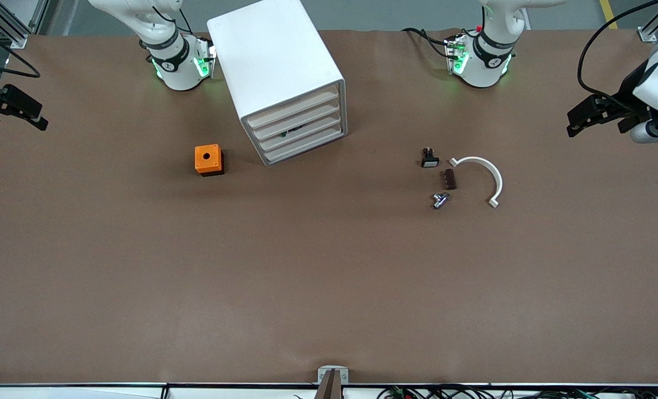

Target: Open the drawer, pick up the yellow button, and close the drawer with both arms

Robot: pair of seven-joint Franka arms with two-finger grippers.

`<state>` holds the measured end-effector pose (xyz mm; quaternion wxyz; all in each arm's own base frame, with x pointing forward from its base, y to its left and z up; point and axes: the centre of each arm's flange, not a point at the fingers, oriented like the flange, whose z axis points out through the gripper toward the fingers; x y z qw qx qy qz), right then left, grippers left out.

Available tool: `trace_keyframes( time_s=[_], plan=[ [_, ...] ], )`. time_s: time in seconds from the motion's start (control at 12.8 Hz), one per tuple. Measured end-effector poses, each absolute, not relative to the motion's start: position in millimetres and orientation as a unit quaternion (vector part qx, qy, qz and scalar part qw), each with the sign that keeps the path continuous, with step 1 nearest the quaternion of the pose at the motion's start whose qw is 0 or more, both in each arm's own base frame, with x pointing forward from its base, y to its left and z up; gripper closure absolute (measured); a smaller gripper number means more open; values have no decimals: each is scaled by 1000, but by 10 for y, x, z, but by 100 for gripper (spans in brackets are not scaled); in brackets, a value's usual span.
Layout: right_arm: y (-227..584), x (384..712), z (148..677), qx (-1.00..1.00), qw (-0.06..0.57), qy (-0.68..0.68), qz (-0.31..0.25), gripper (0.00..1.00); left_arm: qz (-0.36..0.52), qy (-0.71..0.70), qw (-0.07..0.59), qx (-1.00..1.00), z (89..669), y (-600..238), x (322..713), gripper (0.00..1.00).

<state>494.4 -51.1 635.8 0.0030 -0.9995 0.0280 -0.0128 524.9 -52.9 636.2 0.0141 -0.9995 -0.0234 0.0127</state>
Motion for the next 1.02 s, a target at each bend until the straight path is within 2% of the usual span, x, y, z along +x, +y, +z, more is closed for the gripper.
trace_keyframes(
  time_s=[0.55, 1.02],
  plan=[
    [-511, 4945, 6359, -1000, 3, 28, -13, 0, 20, -27, 15, -999, 6397, -491, 5239, 0],
    [-510, 4949, 6362, -999, 3, 28, -15, 0, 62, -42, 15, -997, 5855, -512, 5539, 0]
  ],
)
